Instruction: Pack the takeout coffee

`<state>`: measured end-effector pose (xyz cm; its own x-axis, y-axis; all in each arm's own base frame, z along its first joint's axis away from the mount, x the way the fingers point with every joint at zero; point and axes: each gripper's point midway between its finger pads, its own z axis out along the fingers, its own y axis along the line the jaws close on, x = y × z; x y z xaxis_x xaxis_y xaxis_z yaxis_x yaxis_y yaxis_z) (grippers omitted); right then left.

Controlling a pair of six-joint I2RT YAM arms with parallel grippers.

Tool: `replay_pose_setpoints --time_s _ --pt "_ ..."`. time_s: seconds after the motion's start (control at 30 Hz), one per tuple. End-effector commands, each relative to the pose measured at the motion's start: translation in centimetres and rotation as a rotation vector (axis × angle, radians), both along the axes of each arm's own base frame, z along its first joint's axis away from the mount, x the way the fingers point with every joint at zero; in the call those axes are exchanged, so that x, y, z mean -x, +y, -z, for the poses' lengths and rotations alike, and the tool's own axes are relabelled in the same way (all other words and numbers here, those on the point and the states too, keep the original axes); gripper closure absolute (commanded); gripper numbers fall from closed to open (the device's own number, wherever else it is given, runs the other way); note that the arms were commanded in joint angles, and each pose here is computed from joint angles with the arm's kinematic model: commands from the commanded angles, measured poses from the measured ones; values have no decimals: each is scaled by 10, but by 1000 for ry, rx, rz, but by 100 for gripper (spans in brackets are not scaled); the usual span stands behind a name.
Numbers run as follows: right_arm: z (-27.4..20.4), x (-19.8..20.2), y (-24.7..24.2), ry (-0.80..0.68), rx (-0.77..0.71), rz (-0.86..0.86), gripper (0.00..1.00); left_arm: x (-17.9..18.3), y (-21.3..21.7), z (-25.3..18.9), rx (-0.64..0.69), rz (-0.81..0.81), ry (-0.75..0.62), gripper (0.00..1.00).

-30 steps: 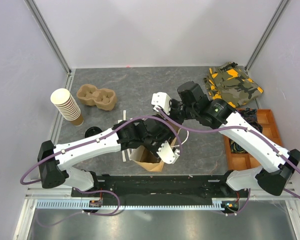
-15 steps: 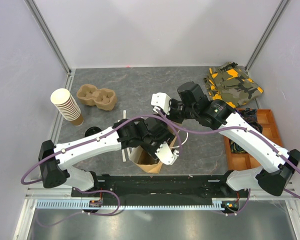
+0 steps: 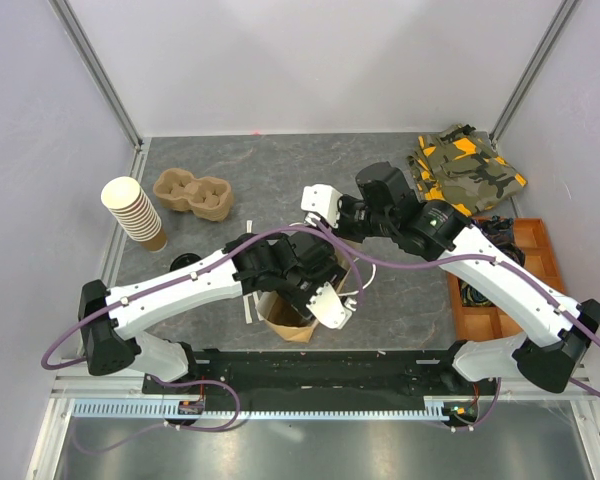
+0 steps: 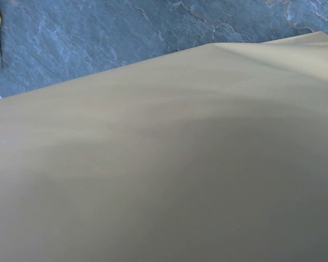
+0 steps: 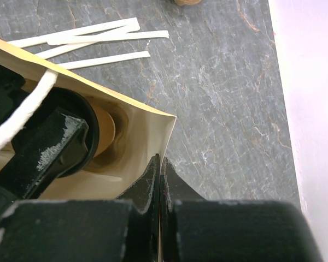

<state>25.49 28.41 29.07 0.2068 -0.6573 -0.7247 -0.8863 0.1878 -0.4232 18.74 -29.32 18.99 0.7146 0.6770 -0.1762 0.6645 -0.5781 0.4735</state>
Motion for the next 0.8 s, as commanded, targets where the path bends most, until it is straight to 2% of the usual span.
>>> replay_pose_setpoints --time_s 0.0,0.17,0.6,0.77 --pt "-42 72 45 -25 -134 -326 100 -20 6 25 -56 -81 70 76" --pt "-39 75 47 6 -134 -322 100 -16 10 43 -95 -93 134 77" --pt "-21 74 51 80 -169 -258 100 -12 -7 72 -62 -79 245 76" --pt "-15 74 50 90 -163 -247 100 -10 -5 91 -99 -75 286 76"
